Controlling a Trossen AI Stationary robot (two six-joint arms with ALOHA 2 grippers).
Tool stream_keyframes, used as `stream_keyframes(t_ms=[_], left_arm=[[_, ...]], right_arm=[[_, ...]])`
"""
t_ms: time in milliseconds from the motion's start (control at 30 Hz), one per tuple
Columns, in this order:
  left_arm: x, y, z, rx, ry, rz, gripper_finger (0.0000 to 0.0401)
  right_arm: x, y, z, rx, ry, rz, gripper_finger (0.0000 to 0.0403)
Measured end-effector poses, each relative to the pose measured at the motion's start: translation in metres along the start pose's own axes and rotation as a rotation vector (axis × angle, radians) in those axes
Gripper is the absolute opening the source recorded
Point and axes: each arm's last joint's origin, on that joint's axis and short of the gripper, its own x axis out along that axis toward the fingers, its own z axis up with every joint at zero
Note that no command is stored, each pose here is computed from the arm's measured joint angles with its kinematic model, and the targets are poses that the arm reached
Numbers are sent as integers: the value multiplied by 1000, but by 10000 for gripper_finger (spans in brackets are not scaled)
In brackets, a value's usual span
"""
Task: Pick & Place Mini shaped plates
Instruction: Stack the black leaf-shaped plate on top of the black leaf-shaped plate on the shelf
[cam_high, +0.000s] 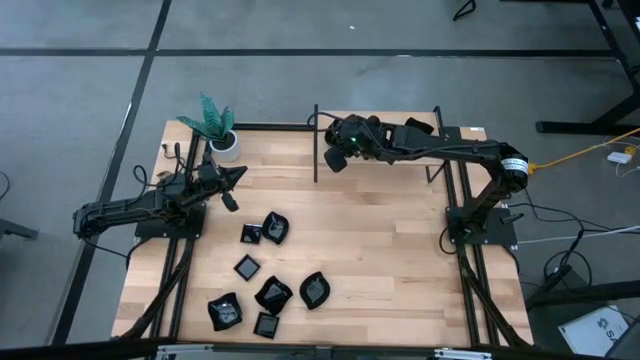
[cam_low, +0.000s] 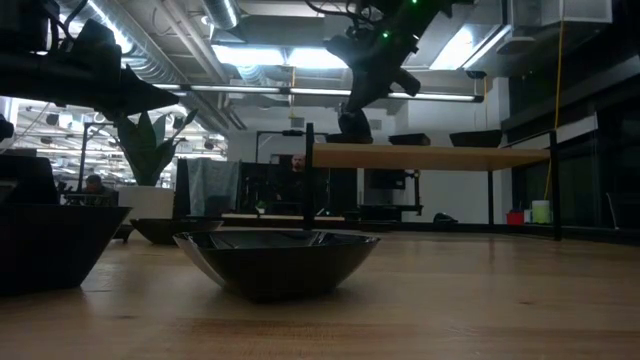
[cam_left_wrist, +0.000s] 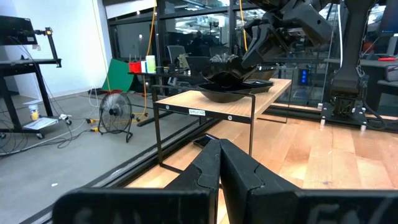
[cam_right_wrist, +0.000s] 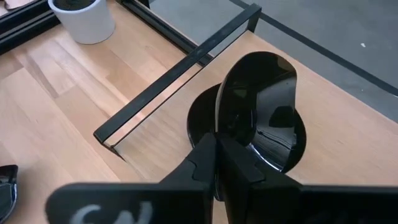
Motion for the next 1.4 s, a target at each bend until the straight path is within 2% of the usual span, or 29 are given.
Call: stream_keyframes(t_ms=[200, 633, 800, 967, 1167, 1300, 1400], left_arm=[[0, 0, 0, 0, 0, 0, 4], [0, 0, 0, 0, 0, 0, 4], [0, 0, 0, 0, 0, 0, 4], [0, 0, 0, 0, 0, 0, 4], [0, 0, 0, 0, 0, 0, 4], [0, 0, 0, 0, 0, 0, 4], [0, 0, 0, 0, 0, 0, 4]], right_arm=[[0, 0, 0, 0, 0, 0, 34], [0, 0, 0, 0, 1, 4, 145], [4, 2, -6, -1, 32, 75, 159], [12, 15, -24, -32, 39, 170, 160], [7, 41, -43, -165, -18, 273, 160], [-7, 63, -51, -332, -63, 337, 160], [-19, 80, -61, -505, -86, 385, 160]])
